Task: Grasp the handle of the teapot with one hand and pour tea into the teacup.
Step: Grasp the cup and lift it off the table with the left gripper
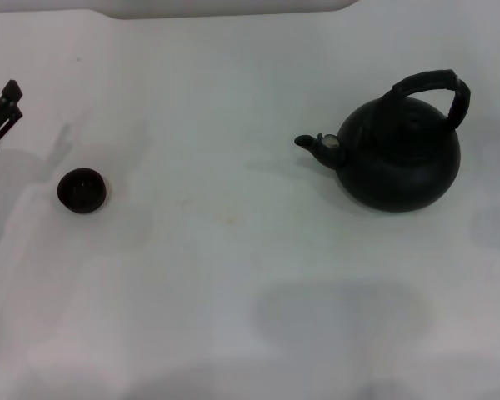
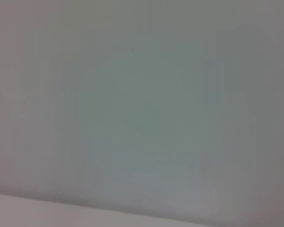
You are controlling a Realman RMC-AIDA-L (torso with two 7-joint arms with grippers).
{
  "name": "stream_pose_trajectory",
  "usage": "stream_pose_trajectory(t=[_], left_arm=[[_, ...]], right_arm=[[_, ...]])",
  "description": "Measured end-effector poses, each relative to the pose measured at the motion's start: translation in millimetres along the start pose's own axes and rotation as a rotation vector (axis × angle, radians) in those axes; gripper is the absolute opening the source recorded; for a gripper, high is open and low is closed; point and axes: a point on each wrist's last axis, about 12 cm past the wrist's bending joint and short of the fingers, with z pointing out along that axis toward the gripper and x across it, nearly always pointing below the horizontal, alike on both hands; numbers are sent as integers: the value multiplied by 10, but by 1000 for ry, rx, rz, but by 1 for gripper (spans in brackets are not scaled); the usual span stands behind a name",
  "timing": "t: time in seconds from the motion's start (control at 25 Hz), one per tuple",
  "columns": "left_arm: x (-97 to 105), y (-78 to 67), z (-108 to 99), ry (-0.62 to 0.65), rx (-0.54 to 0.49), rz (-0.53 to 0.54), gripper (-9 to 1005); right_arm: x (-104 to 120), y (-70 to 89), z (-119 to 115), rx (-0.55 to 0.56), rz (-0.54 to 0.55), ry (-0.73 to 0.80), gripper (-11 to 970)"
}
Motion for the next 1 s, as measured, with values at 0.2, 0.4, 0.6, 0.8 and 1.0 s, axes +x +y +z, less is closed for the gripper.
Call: stream_pose_trajectory(t=[0.2, 0.4, 0.6, 0.8, 1.0], left_arm=[[-18, -1, 13, -4, 6, -2, 862], [-80, 13, 2, -10, 15, -2, 862], [-116, 24, -13, 27, 9, 7, 861], [-148, -3, -12, 43, 12, 6, 861], [-250, -94, -77, 50, 24, 27, 862]], right_arm=[[-24, -2, -21, -7, 7, -25, 389], [-69, 1, -81, -28, 35, -79, 388], [-81, -35, -100, -31, 75, -86, 389], [-49, -40, -101, -21, 74, -62, 388], [-21, -35, -77, -15, 70, -32, 389]])
